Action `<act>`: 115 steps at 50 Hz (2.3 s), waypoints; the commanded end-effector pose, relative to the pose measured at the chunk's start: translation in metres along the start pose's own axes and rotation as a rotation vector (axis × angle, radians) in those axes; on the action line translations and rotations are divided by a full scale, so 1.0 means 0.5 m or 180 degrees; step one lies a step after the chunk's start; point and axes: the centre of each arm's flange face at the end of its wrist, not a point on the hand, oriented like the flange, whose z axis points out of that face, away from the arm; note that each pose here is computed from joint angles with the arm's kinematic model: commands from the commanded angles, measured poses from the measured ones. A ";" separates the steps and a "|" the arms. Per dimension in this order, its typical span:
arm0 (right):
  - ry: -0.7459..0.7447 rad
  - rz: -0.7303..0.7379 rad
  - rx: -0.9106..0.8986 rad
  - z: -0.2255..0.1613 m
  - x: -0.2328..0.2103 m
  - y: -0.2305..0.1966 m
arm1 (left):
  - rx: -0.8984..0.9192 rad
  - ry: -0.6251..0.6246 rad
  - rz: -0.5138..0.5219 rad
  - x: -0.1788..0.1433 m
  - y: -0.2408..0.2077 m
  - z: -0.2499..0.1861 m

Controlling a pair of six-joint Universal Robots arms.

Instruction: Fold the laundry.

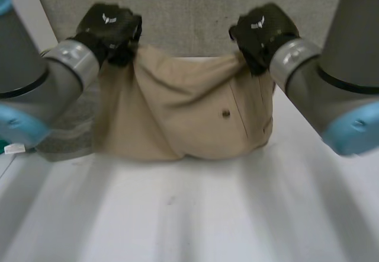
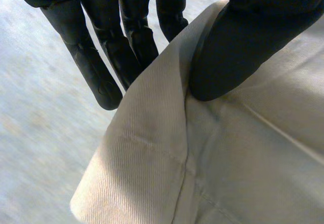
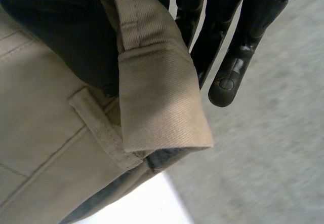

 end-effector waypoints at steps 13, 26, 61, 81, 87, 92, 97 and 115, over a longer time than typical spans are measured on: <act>0.1809 0.0021 0.1885 0.164 0.149 -0.097 | 0.2085 -0.1142 0.0260 -0.038 -0.165 0.121; 0.0313 -0.0005 -0.0212 0.133 -0.031 0.179 | 0.0511 -0.0236 0.0148 0.146 0.117 0.027; -0.1593 -0.0696 -0.2043 -0.273 -0.131 0.289 | -0.2202 0.1524 0.0424 0.259 0.177 -0.400; -0.1245 -0.0269 -0.1777 -0.231 -0.109 0.314 | -0.0775 0.0513 0.0229 0.180 0.200 -0.146; -0.1142 -0.0201 -0.1716 -0.223 -0.106 0.315 | -0.0915 0.0623 0.0192 0.197 0.252 -0.109; -0.1103 -0.0193 -0.1691 -0.221 -0.106 0.317 | -0.0975 0.0674 0.0169 0.206 0.288 -0.084; -0.1085 -0.0194 -0.1675 -0.220 -0.109 0.320 | -0.0928 0.0776 0.0126 0.217 0.305 -0.056; -0.1071 -0.0193 -0.1662 -0.225 -0.119 0.331 | -0.0973 0.0741 0.0114 0.226 0.351 -0.011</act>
